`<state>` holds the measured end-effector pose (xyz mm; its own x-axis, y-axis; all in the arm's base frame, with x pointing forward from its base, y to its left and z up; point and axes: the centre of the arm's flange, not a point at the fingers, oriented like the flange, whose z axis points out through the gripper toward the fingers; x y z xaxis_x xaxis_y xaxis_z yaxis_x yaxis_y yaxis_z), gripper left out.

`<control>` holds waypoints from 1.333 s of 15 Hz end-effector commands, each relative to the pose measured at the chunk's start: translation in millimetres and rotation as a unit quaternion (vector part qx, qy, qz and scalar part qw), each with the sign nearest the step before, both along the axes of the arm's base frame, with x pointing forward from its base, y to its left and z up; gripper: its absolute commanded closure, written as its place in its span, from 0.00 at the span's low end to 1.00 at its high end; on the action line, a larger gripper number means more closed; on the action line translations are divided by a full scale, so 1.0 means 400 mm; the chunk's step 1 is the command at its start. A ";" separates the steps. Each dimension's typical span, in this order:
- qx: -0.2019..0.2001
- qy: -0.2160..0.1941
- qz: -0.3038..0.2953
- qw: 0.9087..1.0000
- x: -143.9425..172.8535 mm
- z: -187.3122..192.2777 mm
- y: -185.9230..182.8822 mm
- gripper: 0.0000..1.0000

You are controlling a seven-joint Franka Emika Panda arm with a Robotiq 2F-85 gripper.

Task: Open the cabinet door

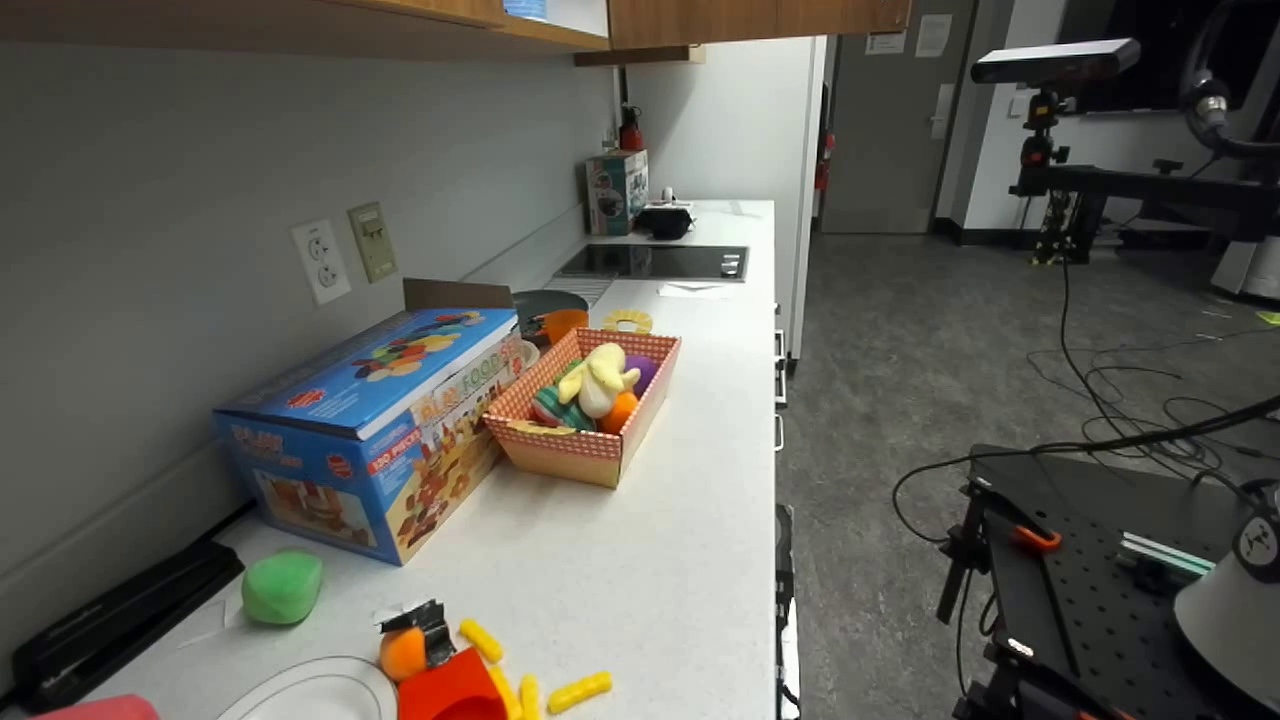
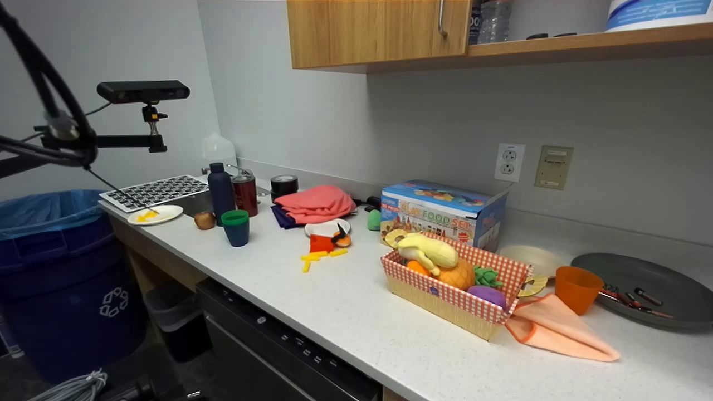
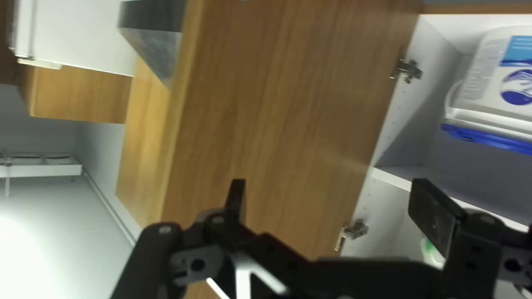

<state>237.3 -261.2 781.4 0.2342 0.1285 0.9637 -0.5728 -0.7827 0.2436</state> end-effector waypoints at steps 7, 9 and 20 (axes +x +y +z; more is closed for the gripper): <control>0.110 -0.021 0.195 0.974 0.061 0.067 0.102 0.00; 0.119 -0.016 0.203 0.972 0.062 0.072 0.110 0.00; 0.117 -0.010 0.184 0.976 0.090 0.042 0.119 0.00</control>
